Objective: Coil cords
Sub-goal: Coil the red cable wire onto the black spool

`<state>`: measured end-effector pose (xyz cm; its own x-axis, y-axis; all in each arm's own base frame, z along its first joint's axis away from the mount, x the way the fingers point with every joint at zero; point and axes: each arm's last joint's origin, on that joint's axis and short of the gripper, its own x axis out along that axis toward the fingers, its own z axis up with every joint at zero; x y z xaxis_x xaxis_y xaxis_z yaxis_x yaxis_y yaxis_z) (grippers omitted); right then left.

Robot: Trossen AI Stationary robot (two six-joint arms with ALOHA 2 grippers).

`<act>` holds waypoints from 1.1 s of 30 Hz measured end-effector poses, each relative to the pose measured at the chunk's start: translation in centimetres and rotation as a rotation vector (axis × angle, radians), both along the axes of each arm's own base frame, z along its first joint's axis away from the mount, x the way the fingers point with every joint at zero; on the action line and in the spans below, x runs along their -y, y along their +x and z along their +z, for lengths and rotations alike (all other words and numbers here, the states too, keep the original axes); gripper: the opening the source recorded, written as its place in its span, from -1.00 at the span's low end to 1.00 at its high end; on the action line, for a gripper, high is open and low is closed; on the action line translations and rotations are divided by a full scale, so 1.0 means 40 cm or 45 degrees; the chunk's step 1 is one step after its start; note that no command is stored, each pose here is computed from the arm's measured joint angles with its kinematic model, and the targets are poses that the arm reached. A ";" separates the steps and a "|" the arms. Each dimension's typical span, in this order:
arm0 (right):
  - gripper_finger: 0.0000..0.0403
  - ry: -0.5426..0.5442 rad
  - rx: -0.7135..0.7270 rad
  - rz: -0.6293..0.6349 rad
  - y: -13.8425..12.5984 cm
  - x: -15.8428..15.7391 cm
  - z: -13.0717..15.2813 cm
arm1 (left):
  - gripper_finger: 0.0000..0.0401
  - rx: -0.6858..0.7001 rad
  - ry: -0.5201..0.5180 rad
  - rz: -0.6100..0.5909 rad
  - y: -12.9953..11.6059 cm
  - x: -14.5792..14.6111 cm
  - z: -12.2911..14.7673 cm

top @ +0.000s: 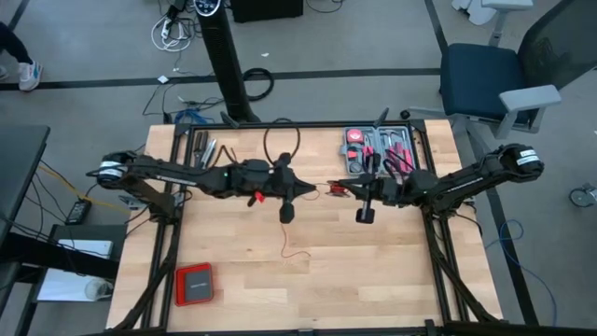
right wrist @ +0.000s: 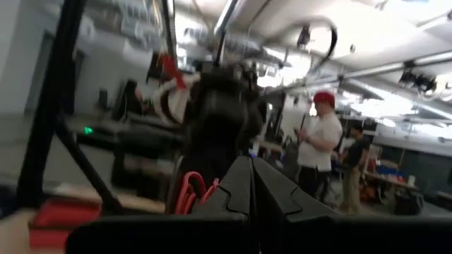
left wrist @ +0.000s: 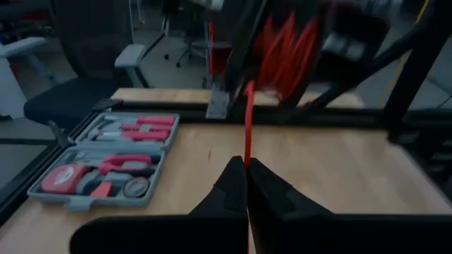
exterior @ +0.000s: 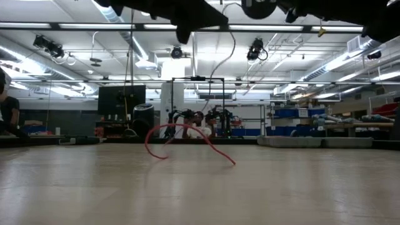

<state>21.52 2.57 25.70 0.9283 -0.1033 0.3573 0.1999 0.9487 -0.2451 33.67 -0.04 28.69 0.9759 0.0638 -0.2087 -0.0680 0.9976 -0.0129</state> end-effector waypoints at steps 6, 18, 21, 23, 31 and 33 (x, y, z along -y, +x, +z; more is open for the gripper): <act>-1.00 -0.090 -0.199 -0.131 0.039 0.010 0.010 | -1.00 0.060 -0.082 -0.060 0.000 0.005 0.013; -1.00 -0.269 -0.316 -0.364 0.096 0.015 0.013 | -1.00 0.182 -0.104 -0.004 0.002 0.000 0.035; -1.00 -0.303 -0.336 -0.415 0.114 0.018 0.009 | -1.00 0.201 -0.104 -0.001 0.002 0.000 0.039; -1.00 -0.305 -0.330 -0.427 0.125 0.022 0.007 | -1.00 0.191 -0.102 -0.001 0.002 0.000 0.037; -1.00 -0.291 -0.222 -0.436 0.167 0.045 0.010 | -1.00 0.196 -0.073 -0.005 0.002 0.000 0.038; -1.00 -0.288 -0.181 -0.433 0.176 0.051 0.015 | -1.00 0.195 -0.070 -0.006 0.002 0.000 0.038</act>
